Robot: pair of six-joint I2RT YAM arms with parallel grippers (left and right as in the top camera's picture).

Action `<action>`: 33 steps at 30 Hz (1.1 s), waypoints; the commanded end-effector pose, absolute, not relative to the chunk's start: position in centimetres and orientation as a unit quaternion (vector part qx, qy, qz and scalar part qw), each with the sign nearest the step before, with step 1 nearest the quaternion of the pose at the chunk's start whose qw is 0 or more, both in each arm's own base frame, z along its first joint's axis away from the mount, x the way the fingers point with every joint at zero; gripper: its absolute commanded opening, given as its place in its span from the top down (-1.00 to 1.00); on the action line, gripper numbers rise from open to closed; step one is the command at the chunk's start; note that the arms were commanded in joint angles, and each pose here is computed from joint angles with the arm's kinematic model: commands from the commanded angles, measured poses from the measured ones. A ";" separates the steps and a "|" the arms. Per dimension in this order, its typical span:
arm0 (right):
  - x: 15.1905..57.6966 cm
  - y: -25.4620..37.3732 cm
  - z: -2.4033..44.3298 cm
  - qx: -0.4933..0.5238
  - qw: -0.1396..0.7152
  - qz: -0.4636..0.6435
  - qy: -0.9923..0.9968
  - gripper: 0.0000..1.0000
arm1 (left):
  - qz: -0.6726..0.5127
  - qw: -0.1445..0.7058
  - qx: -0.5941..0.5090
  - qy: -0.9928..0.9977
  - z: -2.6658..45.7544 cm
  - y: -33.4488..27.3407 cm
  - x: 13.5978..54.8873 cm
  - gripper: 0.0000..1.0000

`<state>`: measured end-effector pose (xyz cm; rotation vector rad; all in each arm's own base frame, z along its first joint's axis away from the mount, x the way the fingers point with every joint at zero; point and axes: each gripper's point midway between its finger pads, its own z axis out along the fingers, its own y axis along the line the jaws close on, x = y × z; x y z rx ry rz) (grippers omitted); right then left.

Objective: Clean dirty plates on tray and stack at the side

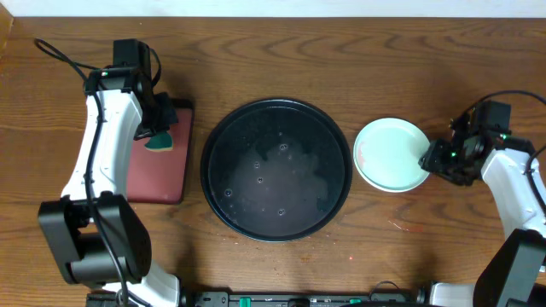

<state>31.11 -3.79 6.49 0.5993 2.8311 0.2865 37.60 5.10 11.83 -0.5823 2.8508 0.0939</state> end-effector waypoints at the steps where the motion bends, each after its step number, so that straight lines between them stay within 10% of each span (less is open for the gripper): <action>1: 32.9 -2.6 9.5 0.164 0.147 0.112 0.969 0.02 | 0.045 0.085 -0.201 0.975 9.0 6.2 37.1 0.85; 10: 33.4 -0.7 11.3 0.121 0.149 0.114 0.975 0.05 | 0.074 0.042 -0.215 0.973 4.0 8.2 37.2 0.80; 15: 32.9 -0.1 12.1 0.107 0.153 0.119 0.975 0.07 | 0.074 0.037 -0.215 0.973 3.3 8.2 37.2 -0.30; 23: 31.7 0.1 18.7 0.092 0.253 0.118 0.956 -0.94 | 0.064 0.080 -0.230 0.968 7.6 8.0 37.5 -0.53; 33: 26.6 0.6 27.7 0.074 0.389 0.108 0.912 -0.98 | 0.054 0.118 -0.288 0.949 10.5 7.9 37.2 -0.54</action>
